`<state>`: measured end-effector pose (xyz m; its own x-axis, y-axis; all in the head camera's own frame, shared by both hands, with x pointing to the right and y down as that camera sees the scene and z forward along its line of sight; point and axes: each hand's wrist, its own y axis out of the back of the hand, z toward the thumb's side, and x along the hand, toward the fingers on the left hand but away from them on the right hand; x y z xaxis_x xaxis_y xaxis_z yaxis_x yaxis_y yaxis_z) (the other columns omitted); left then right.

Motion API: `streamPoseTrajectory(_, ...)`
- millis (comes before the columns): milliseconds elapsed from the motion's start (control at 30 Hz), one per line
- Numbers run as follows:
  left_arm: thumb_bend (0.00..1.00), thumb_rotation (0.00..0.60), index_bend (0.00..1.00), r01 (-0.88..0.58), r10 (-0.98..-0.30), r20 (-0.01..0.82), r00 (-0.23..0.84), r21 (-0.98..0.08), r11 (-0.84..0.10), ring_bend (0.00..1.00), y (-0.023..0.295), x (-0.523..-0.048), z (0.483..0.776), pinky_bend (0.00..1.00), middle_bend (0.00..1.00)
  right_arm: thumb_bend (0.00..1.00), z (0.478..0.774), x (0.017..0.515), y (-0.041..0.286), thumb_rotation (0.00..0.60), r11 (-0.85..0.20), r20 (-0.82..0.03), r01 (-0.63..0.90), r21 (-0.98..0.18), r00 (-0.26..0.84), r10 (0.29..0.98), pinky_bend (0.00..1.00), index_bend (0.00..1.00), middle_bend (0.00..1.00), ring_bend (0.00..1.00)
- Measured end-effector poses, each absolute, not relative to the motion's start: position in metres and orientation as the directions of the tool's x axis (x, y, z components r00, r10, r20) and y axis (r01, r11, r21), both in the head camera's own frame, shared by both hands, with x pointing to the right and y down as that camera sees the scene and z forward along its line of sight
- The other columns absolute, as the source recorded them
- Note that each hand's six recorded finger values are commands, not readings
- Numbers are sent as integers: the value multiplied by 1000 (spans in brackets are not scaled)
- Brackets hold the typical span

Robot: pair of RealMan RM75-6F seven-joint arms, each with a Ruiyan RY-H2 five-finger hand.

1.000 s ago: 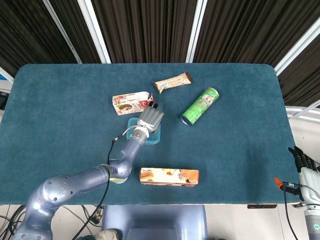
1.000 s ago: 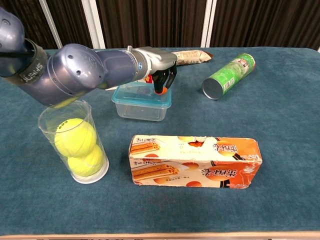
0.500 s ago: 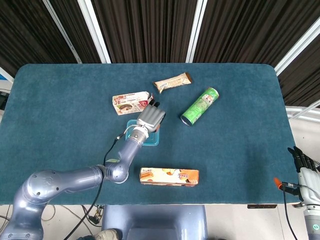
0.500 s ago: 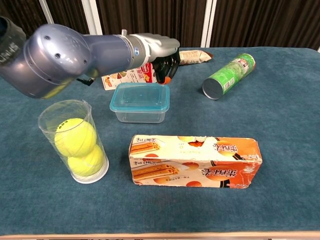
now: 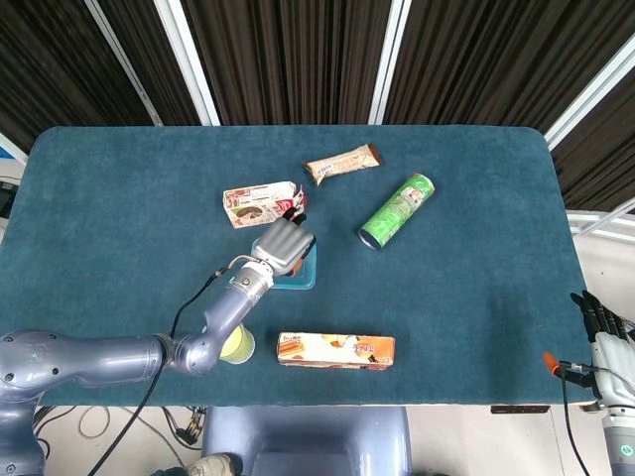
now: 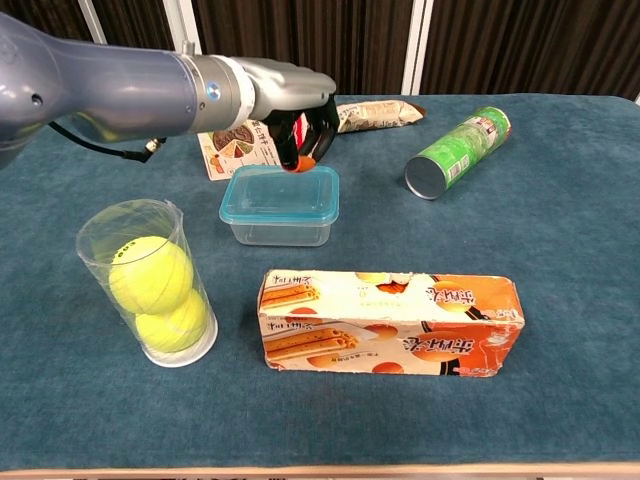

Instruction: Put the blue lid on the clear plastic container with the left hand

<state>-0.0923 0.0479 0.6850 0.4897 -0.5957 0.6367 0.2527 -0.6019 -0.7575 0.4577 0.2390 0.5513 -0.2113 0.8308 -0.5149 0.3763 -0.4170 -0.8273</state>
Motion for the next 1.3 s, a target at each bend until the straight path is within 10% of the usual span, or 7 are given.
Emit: streamPoseTrajectory(1300,526,600,691,317,-477,658,583,-725,-611,133,81,-82,699,70,570,292,552,459,239,600,-415,-519,384,-824,-222,825,0,96,0,0)
